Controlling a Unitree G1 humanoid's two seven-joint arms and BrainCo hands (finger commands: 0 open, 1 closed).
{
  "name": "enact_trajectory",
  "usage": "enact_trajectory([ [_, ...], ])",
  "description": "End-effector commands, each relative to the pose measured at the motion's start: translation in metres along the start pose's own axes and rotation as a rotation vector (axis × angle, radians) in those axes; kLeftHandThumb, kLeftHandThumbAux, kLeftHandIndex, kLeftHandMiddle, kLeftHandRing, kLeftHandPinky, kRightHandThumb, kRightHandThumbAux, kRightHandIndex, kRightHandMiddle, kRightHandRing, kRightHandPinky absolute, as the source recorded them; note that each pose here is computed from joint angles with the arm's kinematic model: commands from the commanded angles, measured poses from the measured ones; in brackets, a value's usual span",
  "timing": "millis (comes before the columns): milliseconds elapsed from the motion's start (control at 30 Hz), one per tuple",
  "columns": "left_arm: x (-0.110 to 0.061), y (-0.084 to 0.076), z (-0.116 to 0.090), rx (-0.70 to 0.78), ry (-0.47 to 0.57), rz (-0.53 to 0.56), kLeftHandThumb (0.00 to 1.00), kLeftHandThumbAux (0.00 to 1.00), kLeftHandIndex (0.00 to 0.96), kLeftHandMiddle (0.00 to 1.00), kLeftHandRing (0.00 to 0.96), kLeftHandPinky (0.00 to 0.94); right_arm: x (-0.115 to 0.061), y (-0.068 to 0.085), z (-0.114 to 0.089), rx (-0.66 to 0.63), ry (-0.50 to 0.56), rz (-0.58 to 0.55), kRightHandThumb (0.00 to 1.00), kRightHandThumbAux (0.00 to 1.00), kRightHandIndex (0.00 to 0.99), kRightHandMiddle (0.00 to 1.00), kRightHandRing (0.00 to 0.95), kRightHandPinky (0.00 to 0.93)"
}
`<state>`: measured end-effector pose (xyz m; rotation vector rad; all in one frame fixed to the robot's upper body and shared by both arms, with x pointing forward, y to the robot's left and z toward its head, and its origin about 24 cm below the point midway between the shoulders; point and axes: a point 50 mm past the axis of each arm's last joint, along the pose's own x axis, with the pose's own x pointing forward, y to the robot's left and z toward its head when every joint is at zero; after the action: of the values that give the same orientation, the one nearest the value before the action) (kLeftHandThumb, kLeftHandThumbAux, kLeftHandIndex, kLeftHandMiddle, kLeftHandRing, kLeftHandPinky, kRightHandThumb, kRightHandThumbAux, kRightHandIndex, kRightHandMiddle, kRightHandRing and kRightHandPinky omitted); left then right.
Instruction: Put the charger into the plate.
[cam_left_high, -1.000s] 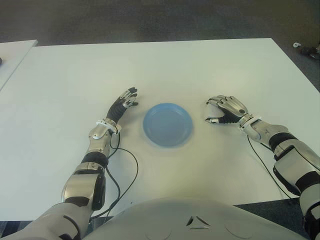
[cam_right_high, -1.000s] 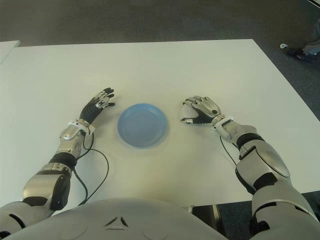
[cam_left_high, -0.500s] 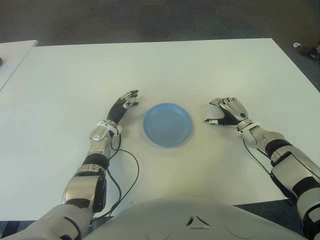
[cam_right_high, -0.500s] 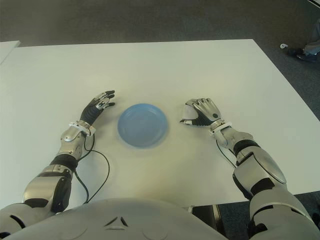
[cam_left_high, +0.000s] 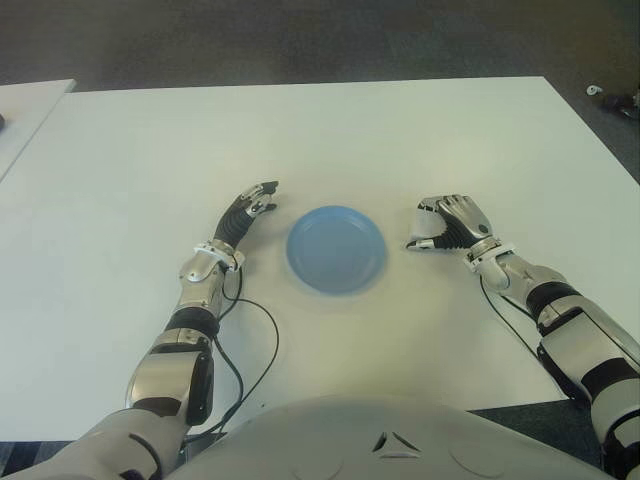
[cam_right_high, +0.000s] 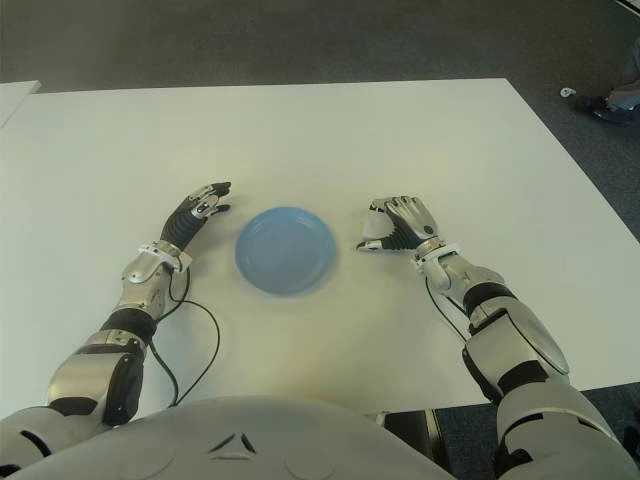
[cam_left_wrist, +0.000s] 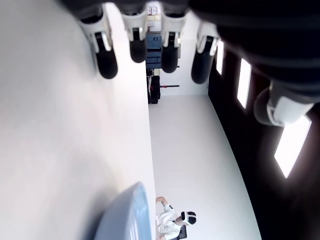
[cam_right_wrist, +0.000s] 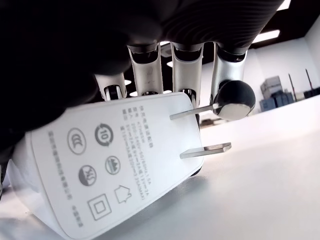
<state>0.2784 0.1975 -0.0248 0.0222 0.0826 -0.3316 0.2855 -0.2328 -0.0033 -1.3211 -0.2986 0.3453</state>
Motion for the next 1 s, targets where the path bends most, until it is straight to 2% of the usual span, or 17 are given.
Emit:
enact_trajectory([
  [33,-0.009,-0.007,-0.019,-0.037,0.092,0.004,0.000,0.364,0.221,0.132,0.089,0.103,-0.026,0.032,0.003,0.014,0.011,0.179,0.754,0.763,0.850,0.911,0.898,0.891],
  [433,-0.006,-0.010,-0.020,-0.050,0.105,-0.005,0.000,0.375,0.191,0.141,0.105,0.122,-0.029,0.028,0.000,0.009,0.006,0.126,0.680,0.788,0.847,0.911,0.897,0.892],
  [633,-0.004,-0.012,-0.020,-0.053,0.108,-0.009,0.000,0.379,0.176,0.150,0.115,0.125,-0.018,0.008,0.001,0.021,-0.040,0.005,0.653,0.797,0.847,0.908,0.893,0.888],
  [800,-0.002,-0.013,-0.020,-0.061,0.111,-0.010,0.000,0.384,0.166,0.156,0.118,0.121,-0.001,-0.022,0.014,0.057,-0.151,-0.147,0.684,0.784,0.850,0.908,0.895,0.896],
  [1000,-0.001,-0.014,-0.020,-0.067,0.113,-0.004,0.000,0.388,0.161,0.160,0.121,0.129,0.005,-0.033,0.024,0.075,-0.189,-0.202,0.757,0.756,0.857,0.910,0.903,0.901],
])
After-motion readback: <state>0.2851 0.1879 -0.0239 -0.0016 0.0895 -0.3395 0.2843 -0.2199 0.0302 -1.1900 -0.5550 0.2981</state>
